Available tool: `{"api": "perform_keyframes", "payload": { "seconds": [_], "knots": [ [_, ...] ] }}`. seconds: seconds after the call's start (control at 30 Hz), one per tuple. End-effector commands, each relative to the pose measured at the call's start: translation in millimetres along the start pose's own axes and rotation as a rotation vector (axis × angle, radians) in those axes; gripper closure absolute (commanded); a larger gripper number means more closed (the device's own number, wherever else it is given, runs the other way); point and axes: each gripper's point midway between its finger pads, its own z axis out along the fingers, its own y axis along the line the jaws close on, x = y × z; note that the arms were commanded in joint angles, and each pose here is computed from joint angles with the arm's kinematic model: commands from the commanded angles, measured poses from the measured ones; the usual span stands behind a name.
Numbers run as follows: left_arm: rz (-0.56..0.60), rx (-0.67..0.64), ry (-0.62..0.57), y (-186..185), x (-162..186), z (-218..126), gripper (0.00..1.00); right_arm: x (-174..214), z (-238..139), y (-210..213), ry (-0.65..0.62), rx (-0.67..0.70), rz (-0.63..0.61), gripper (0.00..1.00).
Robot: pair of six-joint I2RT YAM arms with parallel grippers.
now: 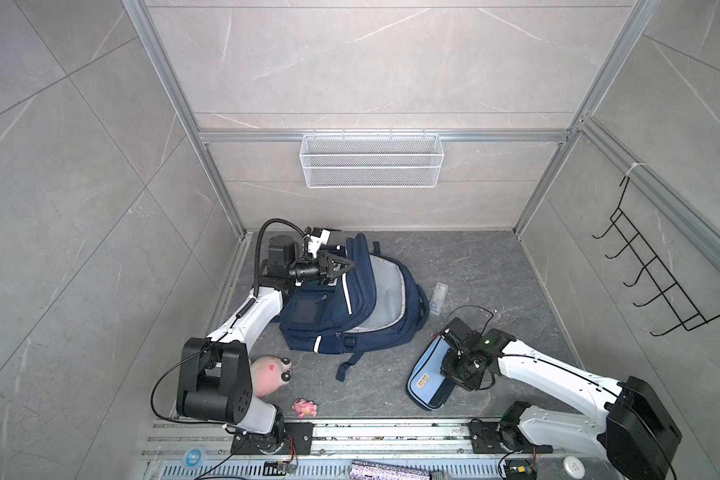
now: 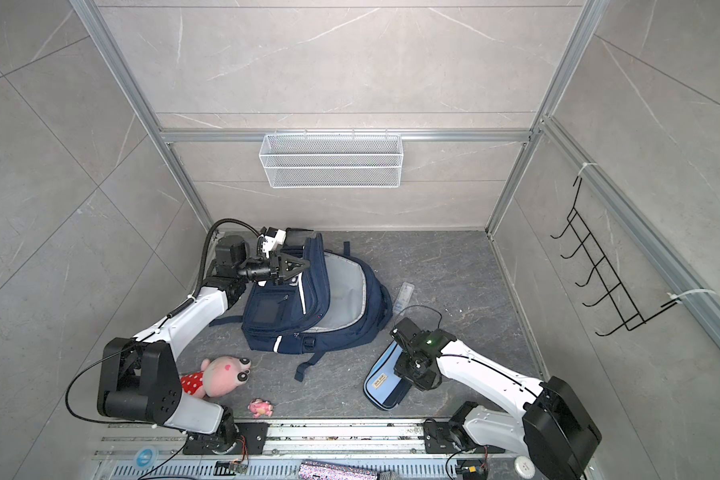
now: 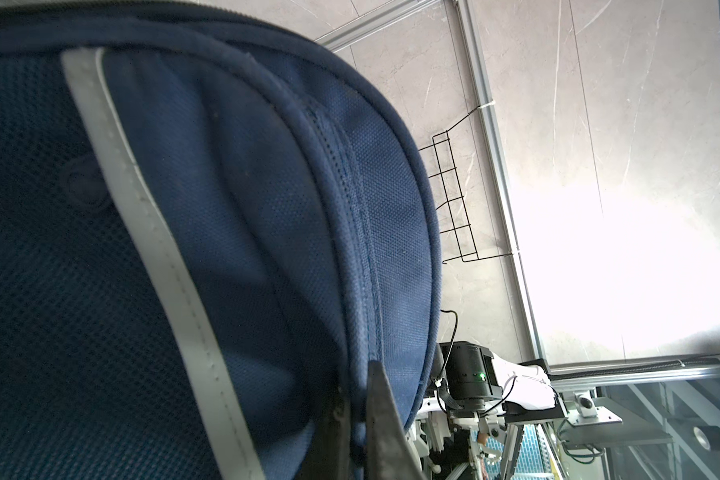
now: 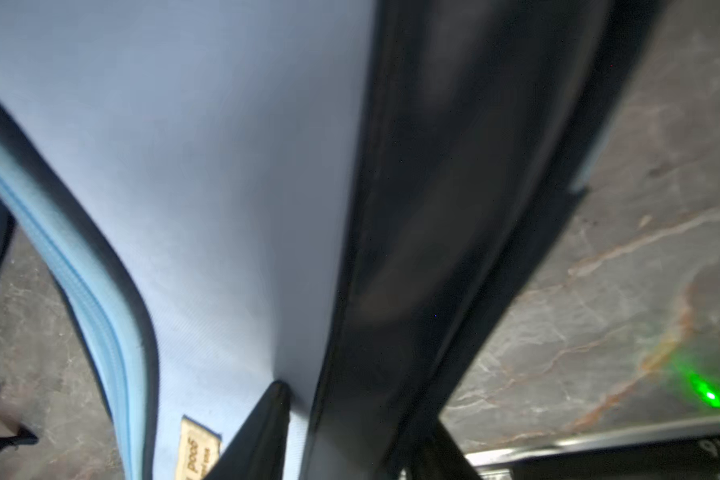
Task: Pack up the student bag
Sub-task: 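Lift the pencil case and carry it to the bag opening with the right gripper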
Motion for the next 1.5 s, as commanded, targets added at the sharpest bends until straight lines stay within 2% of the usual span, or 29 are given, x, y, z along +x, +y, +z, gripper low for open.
{"api": "perform_keyframes", "payload": {
  "seconds": [0.0,0.2,0.37,0.6,0.67,0.77,0.83,0.93,1.17,1.33,1.47],
  "knots": [
    [0.238,0.097,0.005,-53.4,0.4,-9.6,1.0,-1.3,-1.7,-15.0,-0.023,0.041,0.011,0.75],
    [0.237,0.089,-0.003,-49.0,-4.1,-7.7,1.0,-13.1,-25.9,-4.6,-0.078,0.038,-0.068,0.99],
    [0.238,0.088,-0.003,-45.0,-2.9,-6.8,1.0,-35.3,-69.8,13.3,-0.207,0.0,-0.168,1.0],
    [0.255,0.085,0.01,-38.4,3.4,-6.2,1.0,-66.9,-165.0,58.2,-0.44,-0.139,-0.352,1.0],
    [0.266,0.092,0.018,-38.8,5.6,-6.6,1.0,-75.0,-187.4,77.7,-0.481,-0.149,-0.441,1.0],
    [0.285,0.098,0.035,-41.8,10.9,-8.1,1.0,-84.6,-201.6,108.2,-0.482,-0.135,-0.567,1.0],
    [0.291,0.091,0.041,-42.3,13.8,-9.6,1.0,-91.8,-201.1,131.3,-0.463,-0.13,-0.642,1.0],
    [0.301,0.075,0.026,-45.3,12.5,-11.3,1.0,-103.0,-195.5,161.4,-0.423,-0.188,-0.691,1.0],
    [0.303,0.04,0.019,-46.2,13.1,-13.2,1.0,-137.5,-167.5,210.9,-0.313,-0.315,-0.652,1.0],
    [0.281,0.04,0.03,-47.6,17.2,-14.5,1.0,-134.7,-145.1,258.6,-0.188,-0.463,-0.658,1.0],
    [0.266,0.044,0.03,-51.4,13.7,-14.0,1.0,-126.1,-117.2,282.6,-0.083,-0.567,-0.615,1.0]
  ]
}}
